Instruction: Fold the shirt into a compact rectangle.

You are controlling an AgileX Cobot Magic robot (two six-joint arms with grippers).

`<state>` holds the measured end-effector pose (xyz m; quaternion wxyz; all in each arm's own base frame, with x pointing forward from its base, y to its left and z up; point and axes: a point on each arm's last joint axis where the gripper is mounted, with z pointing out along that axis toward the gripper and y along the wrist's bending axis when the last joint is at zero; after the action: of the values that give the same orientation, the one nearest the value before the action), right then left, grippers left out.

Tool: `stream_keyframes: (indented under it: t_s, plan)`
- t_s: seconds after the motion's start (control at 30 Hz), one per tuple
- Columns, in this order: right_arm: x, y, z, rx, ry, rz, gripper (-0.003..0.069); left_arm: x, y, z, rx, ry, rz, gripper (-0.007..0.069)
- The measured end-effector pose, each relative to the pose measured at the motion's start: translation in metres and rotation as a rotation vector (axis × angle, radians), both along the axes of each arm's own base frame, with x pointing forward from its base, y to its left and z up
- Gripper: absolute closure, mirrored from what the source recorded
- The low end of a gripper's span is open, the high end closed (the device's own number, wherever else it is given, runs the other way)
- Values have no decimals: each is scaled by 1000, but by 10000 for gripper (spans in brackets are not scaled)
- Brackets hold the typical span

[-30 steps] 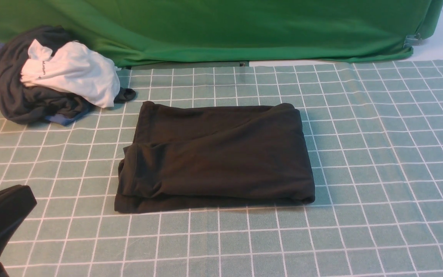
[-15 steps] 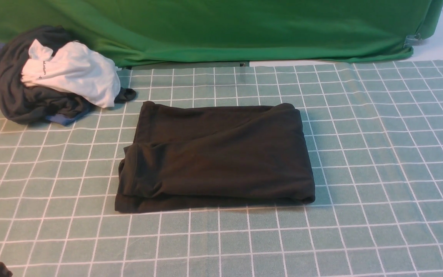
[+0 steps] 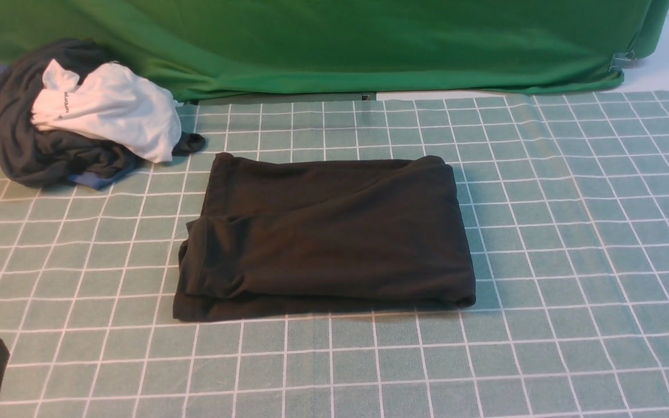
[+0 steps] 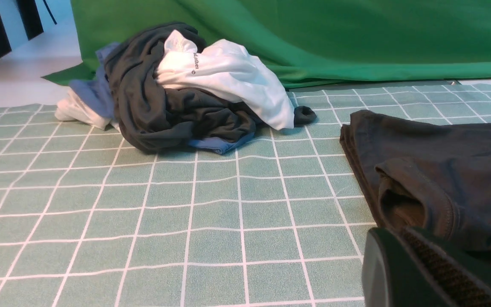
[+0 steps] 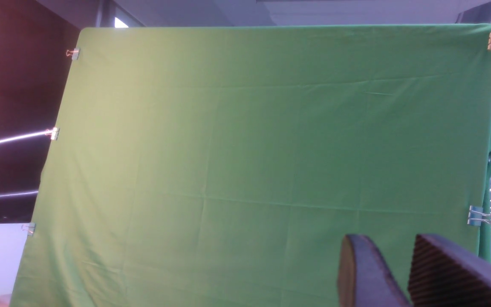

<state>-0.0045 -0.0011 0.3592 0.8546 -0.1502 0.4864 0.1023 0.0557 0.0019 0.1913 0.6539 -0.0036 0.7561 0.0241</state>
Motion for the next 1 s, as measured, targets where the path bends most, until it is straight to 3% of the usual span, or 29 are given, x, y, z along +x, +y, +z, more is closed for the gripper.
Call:
stream_keyframes:
  t_s: [0.77, 1.0]
  plan:
    - [0, 0, 0, -1, 0, 0, 421, 0, 0, 0, 2, 5, 0, 609]
    - [4, 3, -10, -105, 85, -15, 420, 0, 0, 0, 2, 5, 0, 609]
